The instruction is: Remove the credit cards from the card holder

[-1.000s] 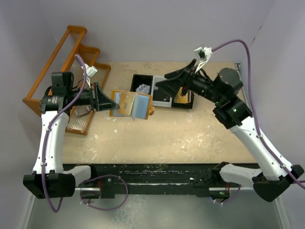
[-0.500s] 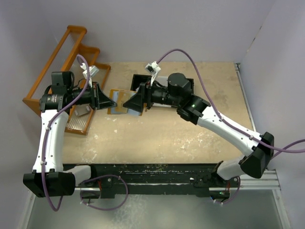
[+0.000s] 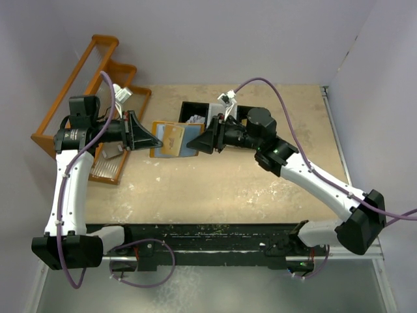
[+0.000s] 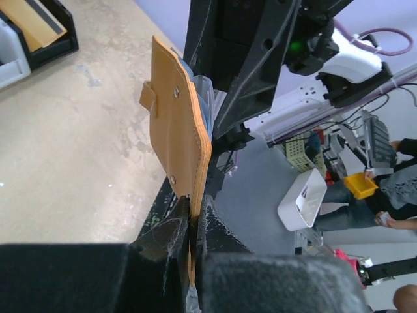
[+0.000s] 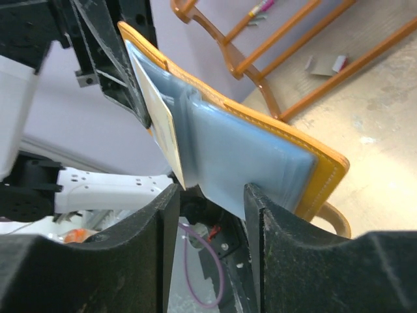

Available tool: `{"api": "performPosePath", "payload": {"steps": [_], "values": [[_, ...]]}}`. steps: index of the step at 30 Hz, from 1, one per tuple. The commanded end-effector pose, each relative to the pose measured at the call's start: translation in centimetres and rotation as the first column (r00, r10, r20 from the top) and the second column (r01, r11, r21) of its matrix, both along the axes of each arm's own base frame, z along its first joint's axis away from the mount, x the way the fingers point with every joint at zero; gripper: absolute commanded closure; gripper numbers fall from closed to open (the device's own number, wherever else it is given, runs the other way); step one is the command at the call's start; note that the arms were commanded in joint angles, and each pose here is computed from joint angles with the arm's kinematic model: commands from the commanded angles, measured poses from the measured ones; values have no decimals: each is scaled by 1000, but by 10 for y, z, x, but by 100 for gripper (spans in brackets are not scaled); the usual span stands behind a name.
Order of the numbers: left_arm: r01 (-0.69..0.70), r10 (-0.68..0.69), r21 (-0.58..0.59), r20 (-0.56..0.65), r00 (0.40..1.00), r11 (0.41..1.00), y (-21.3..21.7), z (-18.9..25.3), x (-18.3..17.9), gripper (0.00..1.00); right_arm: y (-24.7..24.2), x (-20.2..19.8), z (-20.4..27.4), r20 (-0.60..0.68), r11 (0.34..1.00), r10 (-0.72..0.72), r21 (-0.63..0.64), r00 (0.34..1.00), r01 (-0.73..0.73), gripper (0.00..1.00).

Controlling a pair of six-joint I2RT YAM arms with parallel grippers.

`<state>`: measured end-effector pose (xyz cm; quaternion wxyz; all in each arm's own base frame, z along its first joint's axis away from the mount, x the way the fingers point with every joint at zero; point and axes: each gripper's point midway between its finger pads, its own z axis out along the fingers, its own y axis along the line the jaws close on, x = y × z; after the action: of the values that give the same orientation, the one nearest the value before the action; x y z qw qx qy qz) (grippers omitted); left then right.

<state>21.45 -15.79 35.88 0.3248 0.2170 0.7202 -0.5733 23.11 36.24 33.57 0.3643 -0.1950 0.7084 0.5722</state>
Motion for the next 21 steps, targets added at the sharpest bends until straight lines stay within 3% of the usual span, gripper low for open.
{"api": "performPosePath", "payload": {"steps": [1, 5, 21], "values": [[112, -106, -83, 69, 992, 990, -5, 31, -23, 100, 6, -15, 42, 49, 983, 88, 156, 995, -95, 55], [108, -103, -81, 64, 993, 991, -5, 30, -23, 100, 10, -25, 55, 61, 961, 161, 218, 985, -171, 57], [150, -144, -115, 60, 988, 982, -6, 39, -33, 100, 20, -23, 63, 49, 937, 210, 275, 976, -215, 61]]}}
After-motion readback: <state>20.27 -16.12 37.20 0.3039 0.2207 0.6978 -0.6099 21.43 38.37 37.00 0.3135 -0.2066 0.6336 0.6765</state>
